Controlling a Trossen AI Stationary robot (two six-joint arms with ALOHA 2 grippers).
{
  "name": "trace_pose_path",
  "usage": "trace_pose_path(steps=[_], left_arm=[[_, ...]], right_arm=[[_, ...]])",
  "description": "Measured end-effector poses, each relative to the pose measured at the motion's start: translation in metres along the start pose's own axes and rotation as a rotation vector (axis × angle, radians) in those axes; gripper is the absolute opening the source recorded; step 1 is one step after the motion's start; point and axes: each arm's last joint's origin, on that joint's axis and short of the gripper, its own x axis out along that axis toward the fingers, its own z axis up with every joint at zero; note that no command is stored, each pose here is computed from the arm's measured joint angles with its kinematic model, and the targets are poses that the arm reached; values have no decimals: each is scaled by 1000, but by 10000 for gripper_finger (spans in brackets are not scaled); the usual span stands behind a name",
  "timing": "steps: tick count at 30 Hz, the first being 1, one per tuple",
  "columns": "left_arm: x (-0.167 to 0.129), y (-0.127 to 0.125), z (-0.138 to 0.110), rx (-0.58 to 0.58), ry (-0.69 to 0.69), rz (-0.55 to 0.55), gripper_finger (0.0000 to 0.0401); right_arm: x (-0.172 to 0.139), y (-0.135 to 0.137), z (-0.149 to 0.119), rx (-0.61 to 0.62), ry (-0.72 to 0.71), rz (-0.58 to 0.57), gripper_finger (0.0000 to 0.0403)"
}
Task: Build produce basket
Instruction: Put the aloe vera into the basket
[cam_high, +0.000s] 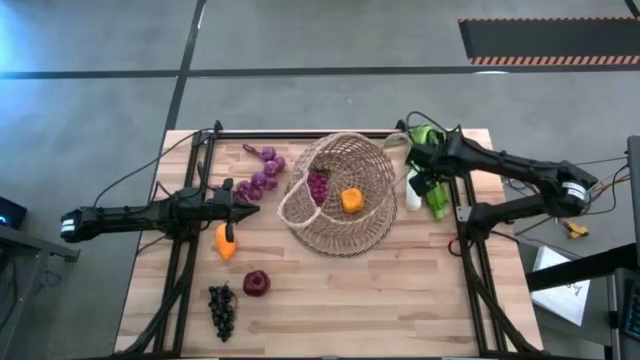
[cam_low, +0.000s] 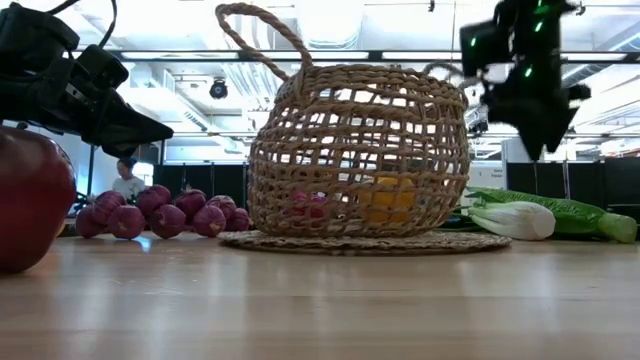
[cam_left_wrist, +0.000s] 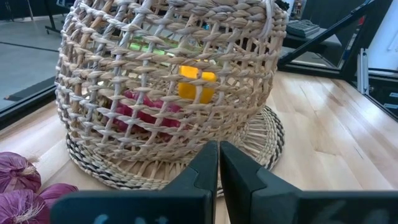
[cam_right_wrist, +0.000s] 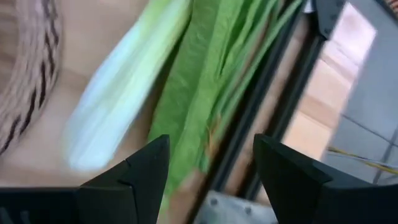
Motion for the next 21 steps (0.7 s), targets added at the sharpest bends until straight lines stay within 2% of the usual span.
trace_pose_path(steps=[4,8,15,21], left_arm=[[0,0,0,0,0,0,0],[0,0,0,0,0,0,0],[0,0,0,0,0,0,0],[0,0,0,0,0,0,0]], right_arm=[[23,-8,20,76,-11,87,224],[43,-15,32,120,40,77,224],[66,-10,39,63,153,85,224],[64,-10,34,7,215,139,224]])
